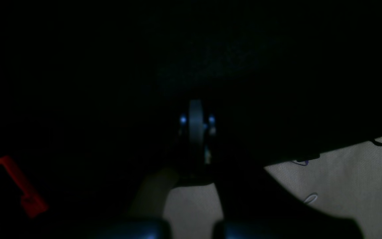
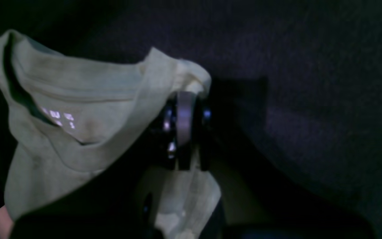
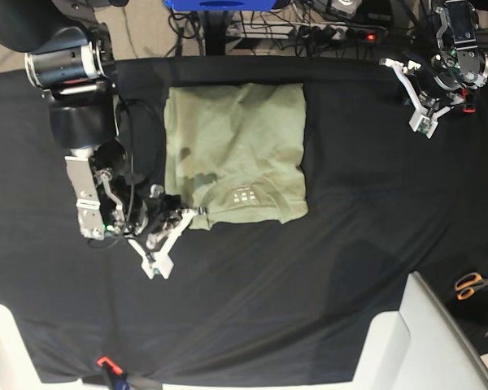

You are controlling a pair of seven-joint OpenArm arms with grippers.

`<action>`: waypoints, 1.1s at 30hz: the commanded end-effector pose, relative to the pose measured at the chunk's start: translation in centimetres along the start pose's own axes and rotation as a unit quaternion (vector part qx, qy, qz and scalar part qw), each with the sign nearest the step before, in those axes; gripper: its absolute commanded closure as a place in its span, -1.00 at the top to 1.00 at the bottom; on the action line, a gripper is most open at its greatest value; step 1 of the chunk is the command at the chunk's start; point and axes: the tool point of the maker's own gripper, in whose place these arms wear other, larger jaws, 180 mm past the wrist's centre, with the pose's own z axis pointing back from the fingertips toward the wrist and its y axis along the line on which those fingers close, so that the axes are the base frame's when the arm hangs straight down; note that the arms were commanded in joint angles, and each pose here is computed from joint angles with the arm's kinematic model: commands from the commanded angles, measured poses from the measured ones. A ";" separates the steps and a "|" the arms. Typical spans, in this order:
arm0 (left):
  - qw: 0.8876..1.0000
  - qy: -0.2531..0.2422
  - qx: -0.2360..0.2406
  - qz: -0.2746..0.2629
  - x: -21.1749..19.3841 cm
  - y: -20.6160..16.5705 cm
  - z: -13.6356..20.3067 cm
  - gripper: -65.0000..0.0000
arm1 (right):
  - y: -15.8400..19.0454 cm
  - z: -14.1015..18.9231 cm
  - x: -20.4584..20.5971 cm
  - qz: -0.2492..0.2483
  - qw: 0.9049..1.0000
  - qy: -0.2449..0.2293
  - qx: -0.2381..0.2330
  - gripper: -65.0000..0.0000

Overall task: Fold the T-shirt properly
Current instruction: 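Tug the collar corner with the right gripper to straighten the edge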

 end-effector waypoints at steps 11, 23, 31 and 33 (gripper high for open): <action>1.000 -0.005 0.007 -0.006 0.4 0.7 0.3 -1.00 | -1.1 1.1 2.7 0.007 0.999 -0.031 -0.010 -0.99; 1.000 -0.005 0.007 -0.006 0.4 0.7 0.3 -1.00 | -2.6 2.6 4.1 -0.004 0.997 -0.057 -0.044 -1.00; 1.000 0.010 0.000 0.007 -0.9 0.5 -0.2 -1.00 | -2.7 2.3 3.5 -0.024 0.997 -0.047 -0.054 -0.60; 1.000 0.012 -0.002 0.012 -0.9 0.6 -0.6 -1.00 | -2.3 2.1 3.5 -0.028 0.997 -0.046 -0.049 -0.14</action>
